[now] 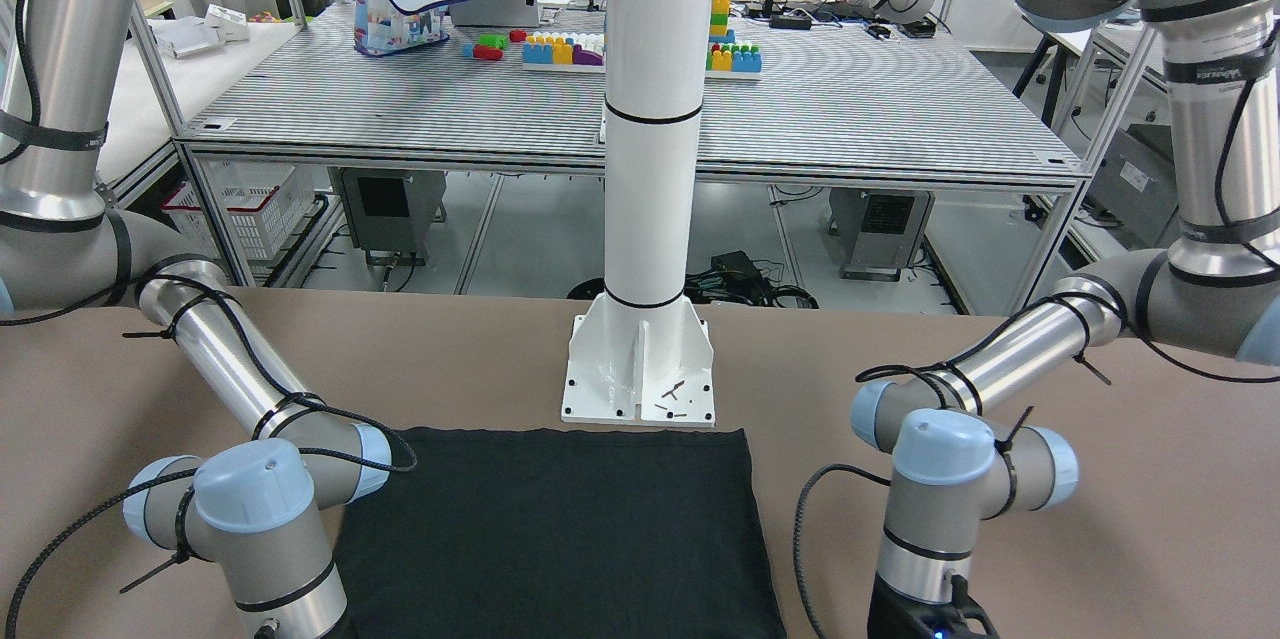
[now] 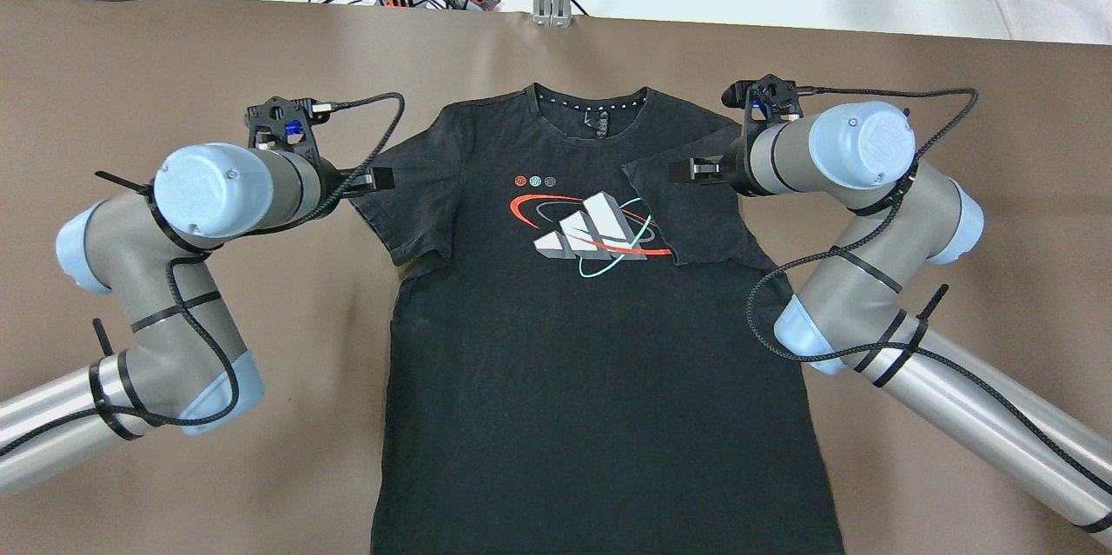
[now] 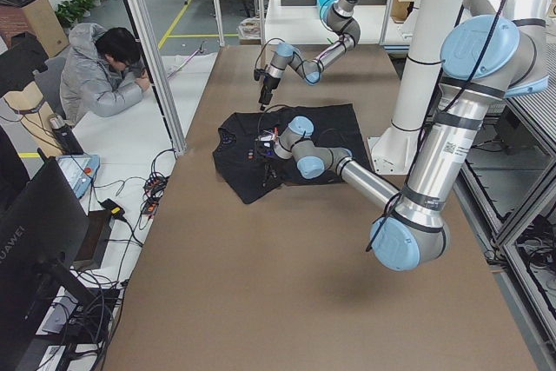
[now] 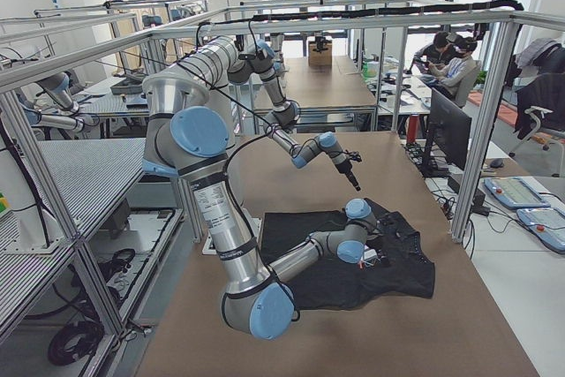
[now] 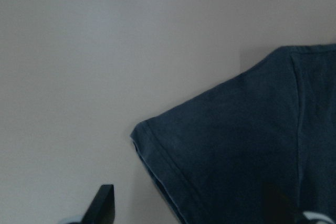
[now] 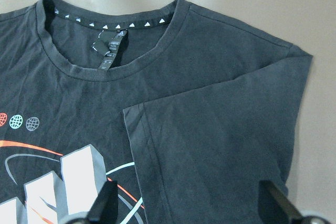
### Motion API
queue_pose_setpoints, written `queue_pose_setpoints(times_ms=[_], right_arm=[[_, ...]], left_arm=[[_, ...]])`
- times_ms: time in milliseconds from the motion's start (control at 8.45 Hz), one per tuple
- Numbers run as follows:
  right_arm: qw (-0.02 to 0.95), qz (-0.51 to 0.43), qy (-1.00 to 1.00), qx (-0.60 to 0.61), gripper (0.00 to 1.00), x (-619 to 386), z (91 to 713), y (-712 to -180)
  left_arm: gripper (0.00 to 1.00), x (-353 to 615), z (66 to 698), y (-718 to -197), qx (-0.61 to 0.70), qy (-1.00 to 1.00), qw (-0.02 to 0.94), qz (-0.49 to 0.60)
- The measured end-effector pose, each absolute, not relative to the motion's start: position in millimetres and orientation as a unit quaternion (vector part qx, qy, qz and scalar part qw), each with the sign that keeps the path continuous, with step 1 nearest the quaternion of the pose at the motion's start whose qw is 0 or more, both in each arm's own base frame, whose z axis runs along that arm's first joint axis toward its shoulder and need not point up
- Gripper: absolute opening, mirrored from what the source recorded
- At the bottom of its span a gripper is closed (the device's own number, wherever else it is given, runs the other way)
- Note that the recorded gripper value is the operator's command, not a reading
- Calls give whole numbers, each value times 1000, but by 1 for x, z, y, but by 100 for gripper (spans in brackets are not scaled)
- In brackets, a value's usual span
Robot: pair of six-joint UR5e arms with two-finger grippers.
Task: Fold clothes
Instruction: 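Grasp the other sleeve with the left gripper and fold it inward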
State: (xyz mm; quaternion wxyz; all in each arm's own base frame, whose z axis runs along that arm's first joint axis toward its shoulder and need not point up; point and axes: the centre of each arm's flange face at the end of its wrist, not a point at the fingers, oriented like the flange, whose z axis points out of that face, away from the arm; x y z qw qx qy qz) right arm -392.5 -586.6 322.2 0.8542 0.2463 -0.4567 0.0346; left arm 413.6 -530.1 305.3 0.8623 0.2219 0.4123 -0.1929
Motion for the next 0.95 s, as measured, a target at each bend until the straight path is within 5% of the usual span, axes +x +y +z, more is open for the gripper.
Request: queue_pose_setpoints(times_ms=[946], right_arm=[[857, 36, -452, 245, 94, -391, 330, -586]], left_arm=[[100, 466, 356, -543, 255, 396, 866, -166]])
